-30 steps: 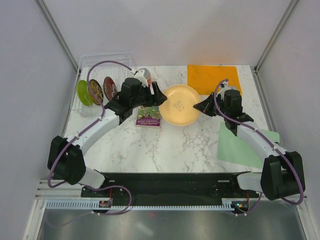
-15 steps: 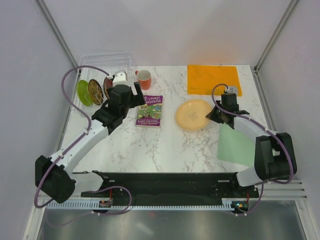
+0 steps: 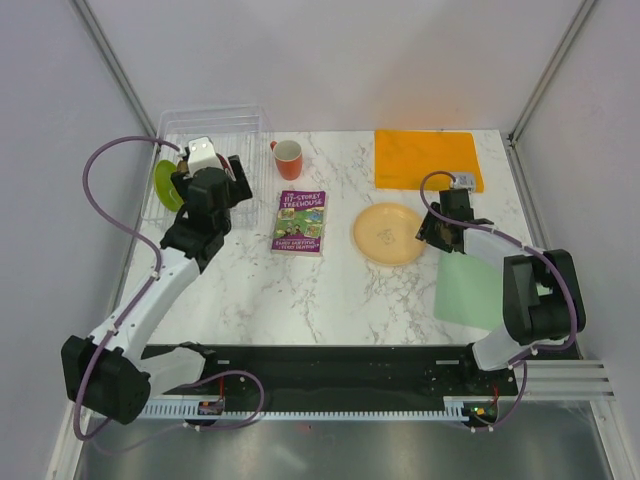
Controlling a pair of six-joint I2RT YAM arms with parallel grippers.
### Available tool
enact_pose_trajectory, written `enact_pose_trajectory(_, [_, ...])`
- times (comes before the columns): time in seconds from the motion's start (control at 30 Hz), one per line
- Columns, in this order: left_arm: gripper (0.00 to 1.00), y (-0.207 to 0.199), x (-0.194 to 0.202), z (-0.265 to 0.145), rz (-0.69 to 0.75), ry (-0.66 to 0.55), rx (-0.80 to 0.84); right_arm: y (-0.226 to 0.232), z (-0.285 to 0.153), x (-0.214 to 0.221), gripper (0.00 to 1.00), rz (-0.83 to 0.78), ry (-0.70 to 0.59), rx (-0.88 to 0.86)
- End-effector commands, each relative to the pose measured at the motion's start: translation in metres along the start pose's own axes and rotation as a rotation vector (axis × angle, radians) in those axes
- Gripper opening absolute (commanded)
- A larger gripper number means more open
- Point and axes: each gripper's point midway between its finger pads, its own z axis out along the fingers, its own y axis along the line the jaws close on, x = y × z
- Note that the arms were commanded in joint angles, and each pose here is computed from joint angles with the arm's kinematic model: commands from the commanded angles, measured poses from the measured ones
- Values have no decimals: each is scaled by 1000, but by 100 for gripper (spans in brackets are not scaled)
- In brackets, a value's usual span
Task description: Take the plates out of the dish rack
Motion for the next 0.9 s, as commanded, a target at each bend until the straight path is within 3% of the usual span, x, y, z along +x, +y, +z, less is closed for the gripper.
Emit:
enact_pose_trajectory(0.0, [100,12,-23,21,-18,-29,-11,-18,-15,-34,62,-33,-115,134])
enact_pose_trajectory(0.03, [100,13,-20,28,2,-17,-21,-26,-19,-36,67,-42,-125,176])
enact_pose_trajectory(0.17, [99,19,-23,48,42,-9,-62,-31,-49,-58,70,-54,-217,219])
enact_pose_trajectory(0.47, [95,31,-9,108,137,36,-193,-19,-100,-79,73,-70,-329,150])
enact_pose_trajectory(0.87, [89,40,45,170,158,168,-222,-17,-97,-69,77,-85,-289,122])
